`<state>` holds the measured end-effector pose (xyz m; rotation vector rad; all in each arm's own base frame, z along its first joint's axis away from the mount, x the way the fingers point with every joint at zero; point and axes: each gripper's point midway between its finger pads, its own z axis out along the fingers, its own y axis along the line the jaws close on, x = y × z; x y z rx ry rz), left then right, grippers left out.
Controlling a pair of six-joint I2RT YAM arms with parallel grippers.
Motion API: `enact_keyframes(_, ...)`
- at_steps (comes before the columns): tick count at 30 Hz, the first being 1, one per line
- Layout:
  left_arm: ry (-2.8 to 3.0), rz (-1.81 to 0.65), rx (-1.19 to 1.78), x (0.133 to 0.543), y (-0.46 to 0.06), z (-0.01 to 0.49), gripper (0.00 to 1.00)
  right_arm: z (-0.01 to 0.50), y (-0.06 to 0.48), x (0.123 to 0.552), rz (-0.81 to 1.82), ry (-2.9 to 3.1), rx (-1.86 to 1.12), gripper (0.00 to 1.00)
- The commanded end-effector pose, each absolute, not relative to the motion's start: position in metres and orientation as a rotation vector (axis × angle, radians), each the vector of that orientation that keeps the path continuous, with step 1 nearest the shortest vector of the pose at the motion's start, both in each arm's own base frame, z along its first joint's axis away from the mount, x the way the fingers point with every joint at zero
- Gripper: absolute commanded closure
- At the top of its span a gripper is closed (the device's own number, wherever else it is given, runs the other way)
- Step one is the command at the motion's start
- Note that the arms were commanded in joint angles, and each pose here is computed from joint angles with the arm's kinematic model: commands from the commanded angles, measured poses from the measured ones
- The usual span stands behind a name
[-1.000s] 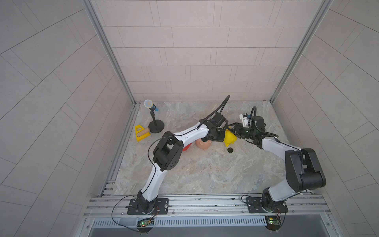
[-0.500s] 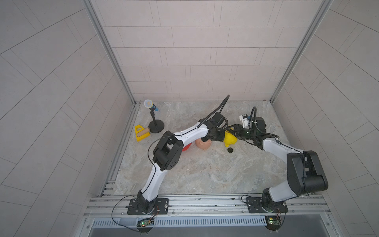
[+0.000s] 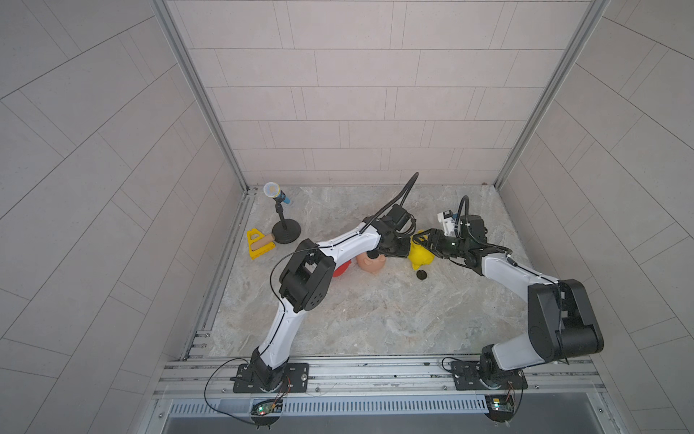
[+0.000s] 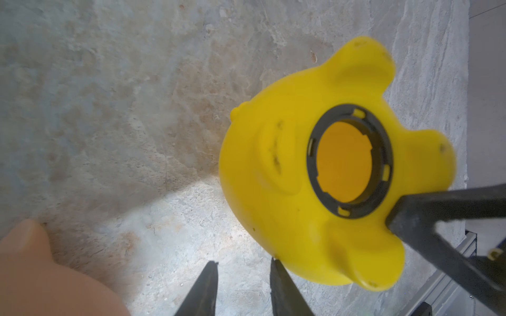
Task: Close piggy banks
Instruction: Turn over the piggy bank at the center of the board.
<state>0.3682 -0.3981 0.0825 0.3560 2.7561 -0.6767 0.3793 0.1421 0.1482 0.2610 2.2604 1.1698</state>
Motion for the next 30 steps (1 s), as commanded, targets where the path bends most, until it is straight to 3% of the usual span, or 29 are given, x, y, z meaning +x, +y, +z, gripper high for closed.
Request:
enact_keyframes(1,2.733,-0.655,0.351,0.379,-0.397,0.085,0.62,0.152,0.143,0.373,1.150,2.262,0.234,0.40)
enact_keyframes(13,2.727,-0.666,0.352,0.379,-0.398,0.088,0.62,0.159,0.142,0.369,1.130,2.262,0.210,0.40)
enact_keyframes(30,2.672,-0.713,0.343,0.379,-0.398,0.114,0.62,0.156,0.113,0.336,0.879,2.337,0.178,0.40)
